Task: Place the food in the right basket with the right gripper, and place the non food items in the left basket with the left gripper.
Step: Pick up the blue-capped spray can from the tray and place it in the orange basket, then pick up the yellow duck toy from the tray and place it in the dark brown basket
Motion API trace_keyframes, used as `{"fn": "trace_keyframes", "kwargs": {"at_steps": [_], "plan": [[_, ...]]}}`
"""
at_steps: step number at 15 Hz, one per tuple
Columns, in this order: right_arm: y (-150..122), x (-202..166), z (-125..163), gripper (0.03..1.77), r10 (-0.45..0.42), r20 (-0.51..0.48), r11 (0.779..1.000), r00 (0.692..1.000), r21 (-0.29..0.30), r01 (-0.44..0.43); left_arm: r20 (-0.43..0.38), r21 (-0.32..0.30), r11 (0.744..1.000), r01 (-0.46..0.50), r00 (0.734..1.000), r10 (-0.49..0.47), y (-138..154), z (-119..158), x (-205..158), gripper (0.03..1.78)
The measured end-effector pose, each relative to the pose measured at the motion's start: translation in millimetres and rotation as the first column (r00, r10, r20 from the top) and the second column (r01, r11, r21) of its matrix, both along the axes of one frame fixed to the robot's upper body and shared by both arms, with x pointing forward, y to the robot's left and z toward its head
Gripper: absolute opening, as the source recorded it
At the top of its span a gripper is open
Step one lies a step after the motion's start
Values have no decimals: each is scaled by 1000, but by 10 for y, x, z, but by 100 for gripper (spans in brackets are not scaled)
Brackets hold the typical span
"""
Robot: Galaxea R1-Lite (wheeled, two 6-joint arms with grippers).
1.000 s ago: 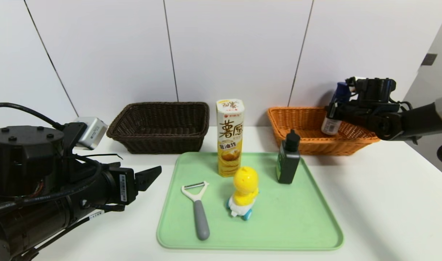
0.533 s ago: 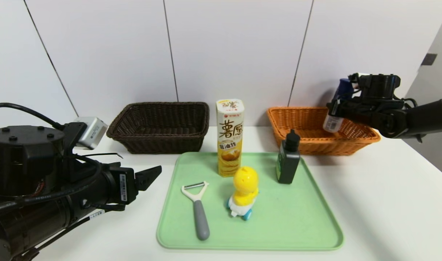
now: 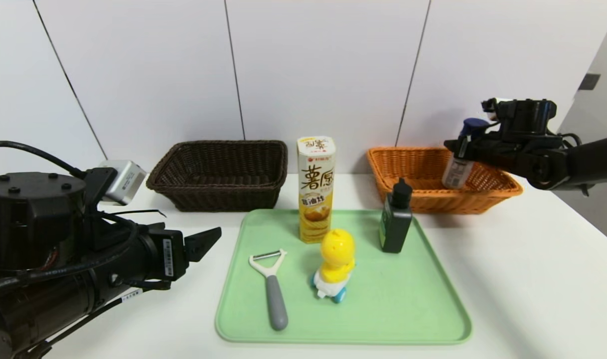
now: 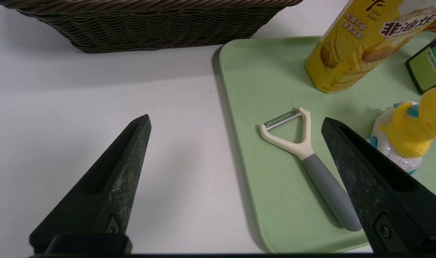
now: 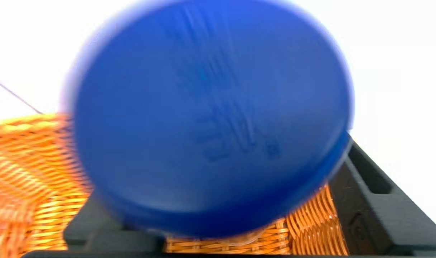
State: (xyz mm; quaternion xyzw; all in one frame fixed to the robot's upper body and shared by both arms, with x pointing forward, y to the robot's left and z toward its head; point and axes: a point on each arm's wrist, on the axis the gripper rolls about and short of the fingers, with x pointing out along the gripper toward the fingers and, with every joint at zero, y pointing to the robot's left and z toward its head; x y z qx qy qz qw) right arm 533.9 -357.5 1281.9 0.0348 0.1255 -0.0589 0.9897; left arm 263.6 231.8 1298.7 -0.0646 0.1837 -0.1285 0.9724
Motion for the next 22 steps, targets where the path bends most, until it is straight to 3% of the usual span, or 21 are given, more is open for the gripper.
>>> {"fn": "trace_keyframes", "kwargs": {"at_steps": [4, 8, 12, 16, 18, 22], "plan": [[50, -310, 446, 153, 10, -12, 1000, 1000, 1, -10, 18, -10, 1000, 3, 1000, -2, -13, 70, 20, 169], [106, -891, 1037, 160, 40, -61, 999, 997, 10, -39, 29, -16, 1000, 3, 1000, -3, -72, 213, 113, 169], [247, -1607, 1540, 165, 162, -95, 986, 982, 54, -157, 14, -9, 997, 77, 997, -77, -274, 300, 123, 169], [434, -2036, 1981, 167, 278, 46, 958, 960, 55, -280, -8, -15, 973, 232, 973, -232, -638, 227, -69, 169], [489, -2139, 2077, 168, 275, 87, 959, 957, 42, -280, -15, -16, 962, 272, 962, -273, -868, 151, -168, 169], [517, -2189, 2163, 169, 213, 155, 975, 965, 23, -219, -10, -1, 965, 263, 965, -263, -1277, -78, -263, 169]]}}
